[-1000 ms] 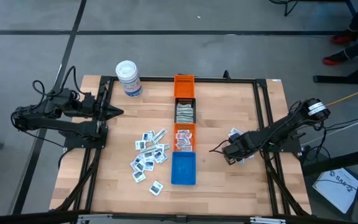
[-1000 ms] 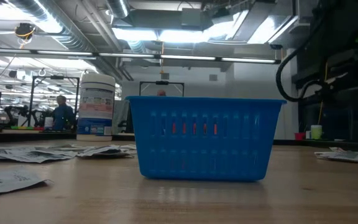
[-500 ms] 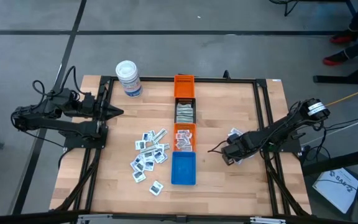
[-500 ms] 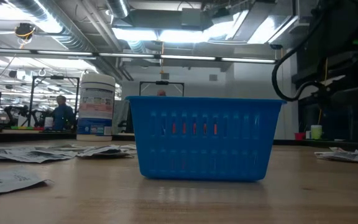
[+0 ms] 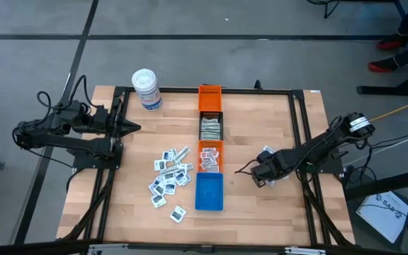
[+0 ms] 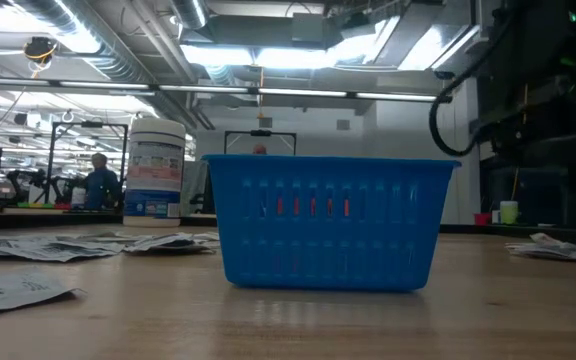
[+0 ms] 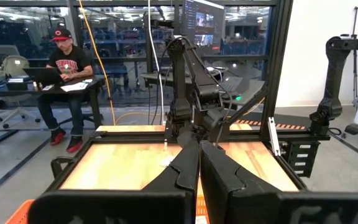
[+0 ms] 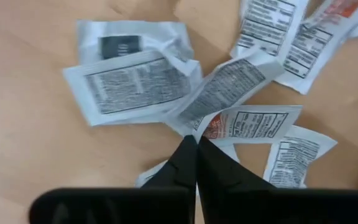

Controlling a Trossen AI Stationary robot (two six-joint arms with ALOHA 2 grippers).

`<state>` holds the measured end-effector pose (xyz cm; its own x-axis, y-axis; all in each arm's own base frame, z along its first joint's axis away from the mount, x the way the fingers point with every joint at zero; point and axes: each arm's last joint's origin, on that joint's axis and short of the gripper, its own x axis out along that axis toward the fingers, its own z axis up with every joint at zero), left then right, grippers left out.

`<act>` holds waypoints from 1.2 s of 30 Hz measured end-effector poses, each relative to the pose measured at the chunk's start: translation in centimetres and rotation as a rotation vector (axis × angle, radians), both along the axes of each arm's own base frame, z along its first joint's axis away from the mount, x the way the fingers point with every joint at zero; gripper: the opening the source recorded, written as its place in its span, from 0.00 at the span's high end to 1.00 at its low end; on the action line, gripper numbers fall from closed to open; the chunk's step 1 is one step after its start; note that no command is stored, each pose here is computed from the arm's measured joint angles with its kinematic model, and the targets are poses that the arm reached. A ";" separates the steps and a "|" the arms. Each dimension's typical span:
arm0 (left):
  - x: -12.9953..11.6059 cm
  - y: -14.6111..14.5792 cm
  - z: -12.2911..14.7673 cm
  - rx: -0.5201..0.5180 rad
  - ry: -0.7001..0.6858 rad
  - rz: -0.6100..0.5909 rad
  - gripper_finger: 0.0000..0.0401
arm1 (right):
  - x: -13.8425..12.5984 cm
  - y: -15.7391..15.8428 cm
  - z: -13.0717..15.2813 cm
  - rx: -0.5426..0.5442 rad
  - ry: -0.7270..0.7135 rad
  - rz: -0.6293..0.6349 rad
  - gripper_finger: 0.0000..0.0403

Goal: Pick & Place First Aid Supplies
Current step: Put the orange ointment pack into the bottom orange bin

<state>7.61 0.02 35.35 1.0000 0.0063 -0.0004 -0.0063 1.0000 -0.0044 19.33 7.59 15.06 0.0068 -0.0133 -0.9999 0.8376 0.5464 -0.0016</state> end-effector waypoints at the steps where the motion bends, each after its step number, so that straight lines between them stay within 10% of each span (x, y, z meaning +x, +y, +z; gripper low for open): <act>1: 0.0 0.0 0.0 0.000 0.000 0.000 0.98 | 0.1 0.0 0.2 0.000 0.000 0.007 0.99; 20: 0.0 0.0 0.0 0.000 0.000 0.000 0.97 | 4.0 0.4 7.4 -0.090 -0.176 0.201 0.98; 36: 0.0 0.0 0.0 0.000 0.000 0.000 0.98 | 8.1 -1.5 13.4 -0.248 -0.443 0.755 0.99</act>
<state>7.60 0.02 35.35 1.0000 0.0063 -0.0002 -0.0063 1.0000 -0.0040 27.41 6.04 28.48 0.4845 -0.0637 -0.8725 0.2091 0.9769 0.0448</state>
